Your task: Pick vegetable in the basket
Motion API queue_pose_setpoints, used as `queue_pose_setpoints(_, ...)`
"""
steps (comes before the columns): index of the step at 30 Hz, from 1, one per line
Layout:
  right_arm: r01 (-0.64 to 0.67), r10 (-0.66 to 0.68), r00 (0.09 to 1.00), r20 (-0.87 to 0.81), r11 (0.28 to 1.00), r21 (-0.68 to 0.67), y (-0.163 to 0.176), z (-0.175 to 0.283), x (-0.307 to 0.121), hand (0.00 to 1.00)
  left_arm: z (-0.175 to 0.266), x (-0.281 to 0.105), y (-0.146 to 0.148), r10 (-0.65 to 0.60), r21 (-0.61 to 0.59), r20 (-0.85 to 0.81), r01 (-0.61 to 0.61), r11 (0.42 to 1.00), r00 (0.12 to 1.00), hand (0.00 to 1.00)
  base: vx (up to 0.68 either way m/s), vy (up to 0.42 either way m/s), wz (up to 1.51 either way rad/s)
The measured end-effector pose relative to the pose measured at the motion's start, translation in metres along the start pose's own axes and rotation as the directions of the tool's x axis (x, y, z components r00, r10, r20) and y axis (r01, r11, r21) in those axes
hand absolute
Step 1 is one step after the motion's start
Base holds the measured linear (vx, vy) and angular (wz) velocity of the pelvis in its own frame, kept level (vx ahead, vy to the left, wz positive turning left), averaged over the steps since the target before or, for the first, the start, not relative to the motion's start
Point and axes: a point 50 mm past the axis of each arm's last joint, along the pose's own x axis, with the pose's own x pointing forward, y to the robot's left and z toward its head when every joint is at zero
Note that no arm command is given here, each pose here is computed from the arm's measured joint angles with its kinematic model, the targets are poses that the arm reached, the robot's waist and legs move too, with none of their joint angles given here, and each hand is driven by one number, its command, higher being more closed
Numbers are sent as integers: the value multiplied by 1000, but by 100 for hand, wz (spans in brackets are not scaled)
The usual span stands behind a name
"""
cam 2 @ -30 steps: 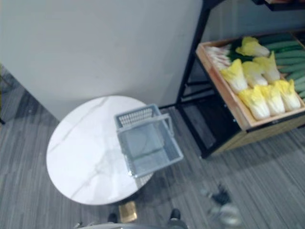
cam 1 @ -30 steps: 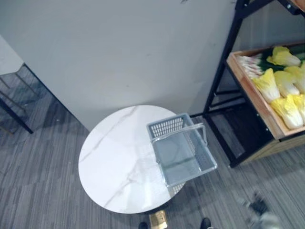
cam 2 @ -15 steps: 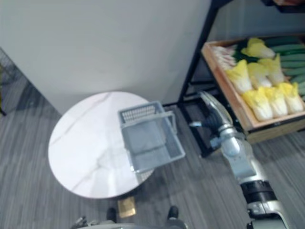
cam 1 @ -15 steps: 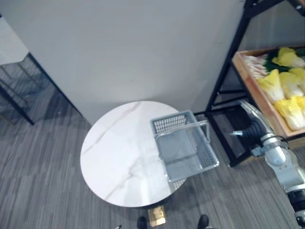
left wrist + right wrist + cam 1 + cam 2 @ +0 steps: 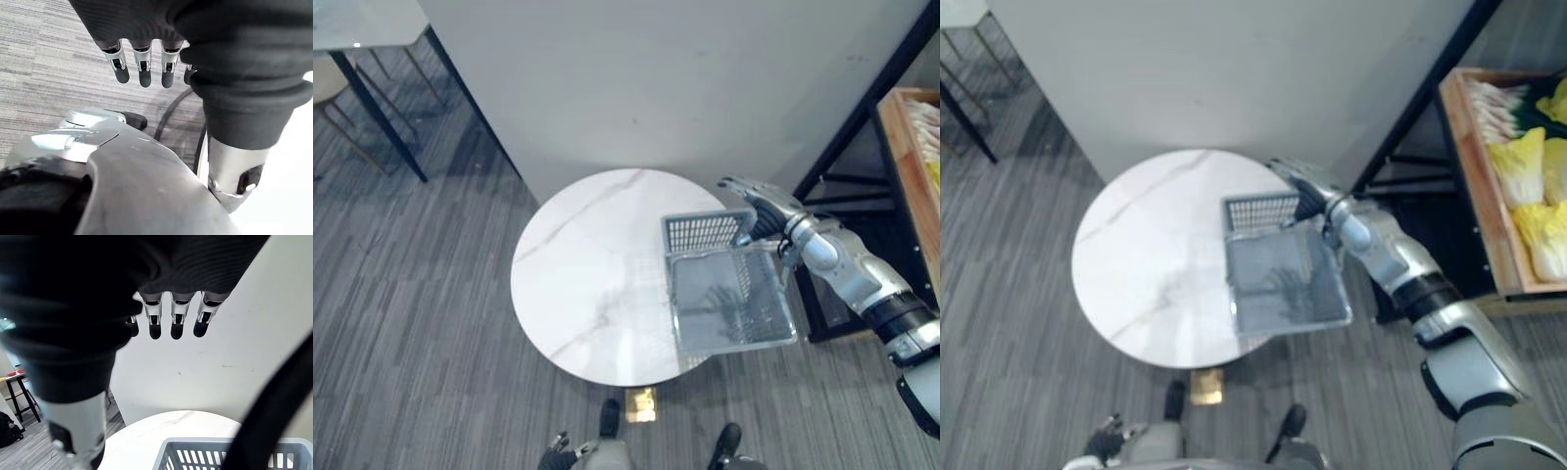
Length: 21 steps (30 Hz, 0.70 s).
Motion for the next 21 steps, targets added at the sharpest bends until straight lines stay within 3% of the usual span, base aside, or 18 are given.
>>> queue_pose_setpoints(21, -37, 34, 995, -93, 999, -31, -7, -19, 2, 0, 24, 8, -2, 6, 17, 68, -8, 1000, 998, 0, 3, -2, 1)
